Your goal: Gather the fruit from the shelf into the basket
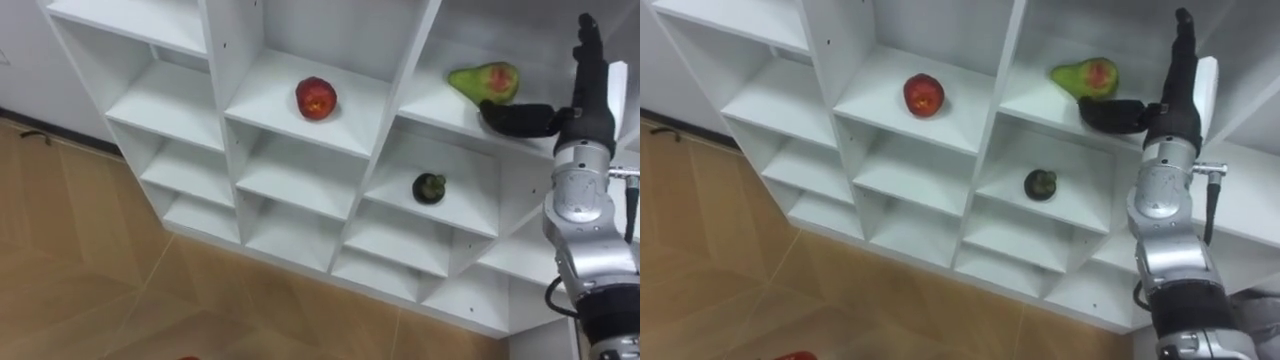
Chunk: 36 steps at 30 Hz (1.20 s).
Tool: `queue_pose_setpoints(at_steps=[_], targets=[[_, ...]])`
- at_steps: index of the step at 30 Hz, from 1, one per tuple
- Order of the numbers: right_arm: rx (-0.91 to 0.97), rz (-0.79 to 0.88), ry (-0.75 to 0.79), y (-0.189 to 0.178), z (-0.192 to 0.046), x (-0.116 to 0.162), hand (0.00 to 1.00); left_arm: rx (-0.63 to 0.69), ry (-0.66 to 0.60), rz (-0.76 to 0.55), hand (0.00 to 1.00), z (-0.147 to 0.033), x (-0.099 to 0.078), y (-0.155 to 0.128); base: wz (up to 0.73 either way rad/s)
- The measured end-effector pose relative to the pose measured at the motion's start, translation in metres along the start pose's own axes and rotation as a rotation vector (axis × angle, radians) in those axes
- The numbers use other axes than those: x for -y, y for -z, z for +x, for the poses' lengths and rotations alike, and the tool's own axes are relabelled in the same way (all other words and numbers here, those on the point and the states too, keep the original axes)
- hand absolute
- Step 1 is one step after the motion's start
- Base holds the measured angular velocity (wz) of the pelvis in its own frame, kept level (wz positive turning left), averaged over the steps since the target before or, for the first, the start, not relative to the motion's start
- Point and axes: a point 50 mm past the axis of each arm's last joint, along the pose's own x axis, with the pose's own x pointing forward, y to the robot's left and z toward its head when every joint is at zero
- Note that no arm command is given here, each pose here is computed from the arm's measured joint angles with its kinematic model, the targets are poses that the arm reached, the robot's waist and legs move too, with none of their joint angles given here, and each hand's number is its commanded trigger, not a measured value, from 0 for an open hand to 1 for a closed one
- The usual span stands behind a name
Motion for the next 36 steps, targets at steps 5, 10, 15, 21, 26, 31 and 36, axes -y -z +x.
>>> queue_pose_setpoints(at_steps=[5, 10, 15, 21, 26, 31, 36], targets=[[0.010, -0.031, -0.005, -0.001, 0.004, 0.007, 0.00, 0.003, 0.000, -0.001, 1.00, 0.000, 0.000, -0.001, 0.00], [0.004, -0.089, -0.042, 0.004, 0.006, 0.011, 0.00, 0.005, -0.001, -0.009, 1.00, 0.001, 0.000, -0.002, -0.01], [-0.009, -0.098, -0.053, 0.007, 0.005, 0.010, 0.00, 0.016, 0.000, -0.006, 1.00, 0.001, -0.001, -0.007, -0.02], [-0.009, -0.111, -0.068, 0.008, 0.004, 0.007, 0.00, 0.034, 0.001, 0.005, 1.00, 0.003, -0.002, -0.013, 0.00], [-0.025, -0.130, -0.107, 0.011, 0.005, 0.004, 0.00, 0.035, 0.002, 0.012, 1.00, 0.003, -0.003, -0.017, 0.00], [-0.023, -0.161, -0.146, 0.010, 0.007, 0.000, 0.00, 0.033, 0.017, 0.019, 1.00, 0.004, -0.003, -0.017, 0.00], [-0.009, -0.212, -0.182, 0.009, 0.009, 0.002, 0.00, 0.032, 0.017, 0.033, 1.00, 0.004, -0.005, -0.018, 0.00]])
